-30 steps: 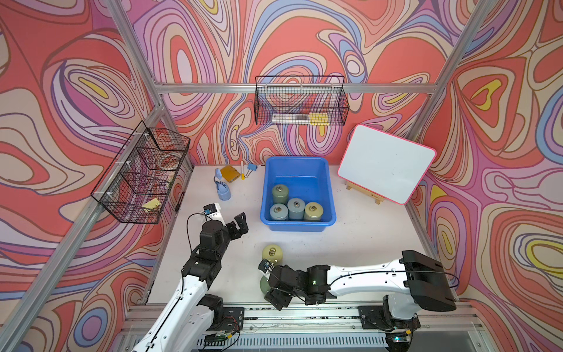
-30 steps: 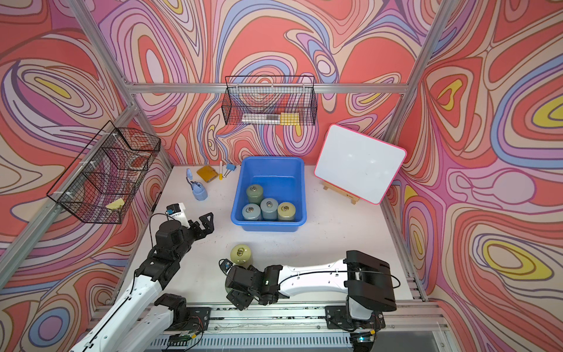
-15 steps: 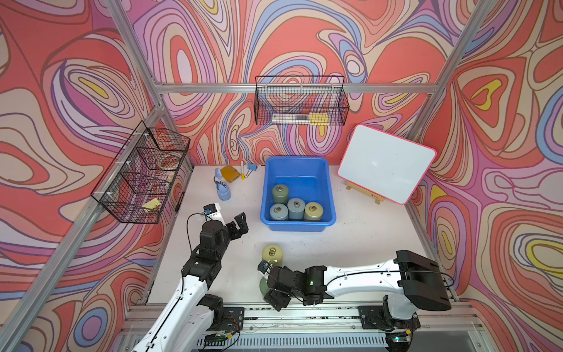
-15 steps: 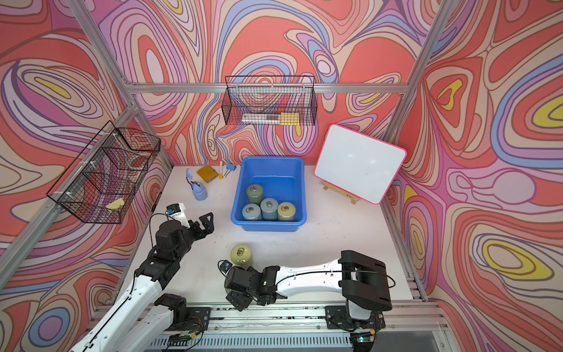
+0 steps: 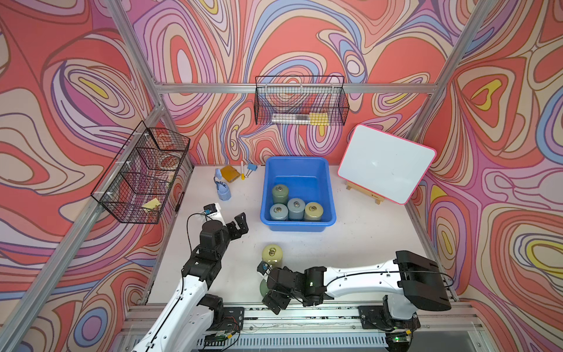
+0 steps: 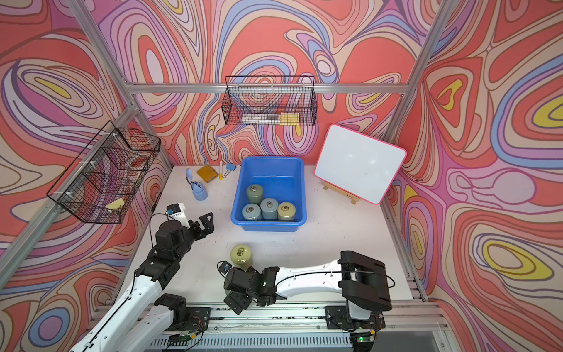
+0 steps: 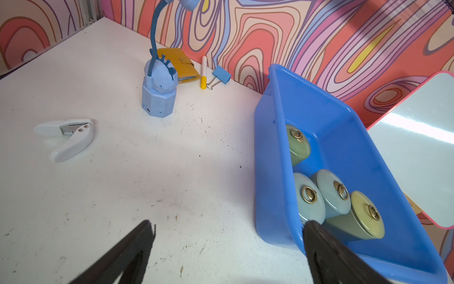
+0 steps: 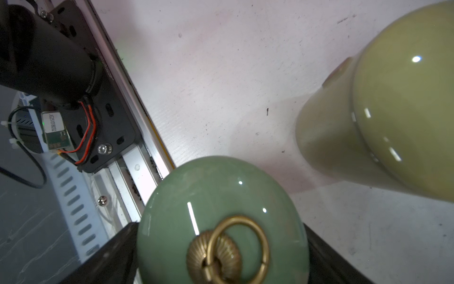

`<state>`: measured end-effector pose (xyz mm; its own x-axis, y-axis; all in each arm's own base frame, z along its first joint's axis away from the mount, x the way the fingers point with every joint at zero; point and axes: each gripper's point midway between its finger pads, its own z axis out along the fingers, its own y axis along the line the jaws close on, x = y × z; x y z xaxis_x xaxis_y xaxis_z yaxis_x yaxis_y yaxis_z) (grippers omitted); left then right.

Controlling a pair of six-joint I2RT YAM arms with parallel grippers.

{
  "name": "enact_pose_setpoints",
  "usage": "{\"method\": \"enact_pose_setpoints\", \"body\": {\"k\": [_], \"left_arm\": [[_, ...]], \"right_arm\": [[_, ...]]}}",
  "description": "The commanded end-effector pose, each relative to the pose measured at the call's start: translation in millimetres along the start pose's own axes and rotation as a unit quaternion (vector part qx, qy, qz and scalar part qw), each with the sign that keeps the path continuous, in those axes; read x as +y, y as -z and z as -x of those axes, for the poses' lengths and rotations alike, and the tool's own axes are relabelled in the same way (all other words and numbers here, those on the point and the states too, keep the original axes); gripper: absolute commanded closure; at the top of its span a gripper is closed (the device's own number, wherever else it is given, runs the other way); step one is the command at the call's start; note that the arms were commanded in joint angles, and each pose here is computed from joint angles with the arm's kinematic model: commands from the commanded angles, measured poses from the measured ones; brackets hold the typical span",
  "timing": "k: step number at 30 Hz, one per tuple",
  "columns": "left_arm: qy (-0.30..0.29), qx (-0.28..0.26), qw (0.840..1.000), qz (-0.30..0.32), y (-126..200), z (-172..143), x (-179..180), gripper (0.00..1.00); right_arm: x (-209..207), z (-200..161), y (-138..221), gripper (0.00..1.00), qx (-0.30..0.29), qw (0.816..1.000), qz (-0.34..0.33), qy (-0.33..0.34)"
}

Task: Take the tea canister out of the basket
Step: Place the tea canister at the center of the board.

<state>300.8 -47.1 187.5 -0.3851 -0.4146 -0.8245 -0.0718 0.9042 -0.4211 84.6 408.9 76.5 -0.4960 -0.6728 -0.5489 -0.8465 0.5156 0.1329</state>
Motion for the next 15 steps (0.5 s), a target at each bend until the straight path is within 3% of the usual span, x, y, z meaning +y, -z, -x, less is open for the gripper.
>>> {"method": "enact_pose_setpoints", "body": {"k": [1, 8, 15], "left_arm": [[-0.006, 0.011, 1.0, -0.024, -1, -7, -6, 0.01], [-0.009, 0.049, 0.993, -0.103, -11, -15, -37, 0.01], [0.0, 0.105, 0.978, -0.179, -24, -28, -67, 0.01]], "right_arm": [[4, 12, 22, 0.05, -0.017, 1.0, 0.005, -0.008], [-10, 23, 67, 0.04, -0.05, 0.998, -0.02, -0.03], [-61, 38, 119, 0.02, -0.082, 0.99, -0.086, -0.079]]}}
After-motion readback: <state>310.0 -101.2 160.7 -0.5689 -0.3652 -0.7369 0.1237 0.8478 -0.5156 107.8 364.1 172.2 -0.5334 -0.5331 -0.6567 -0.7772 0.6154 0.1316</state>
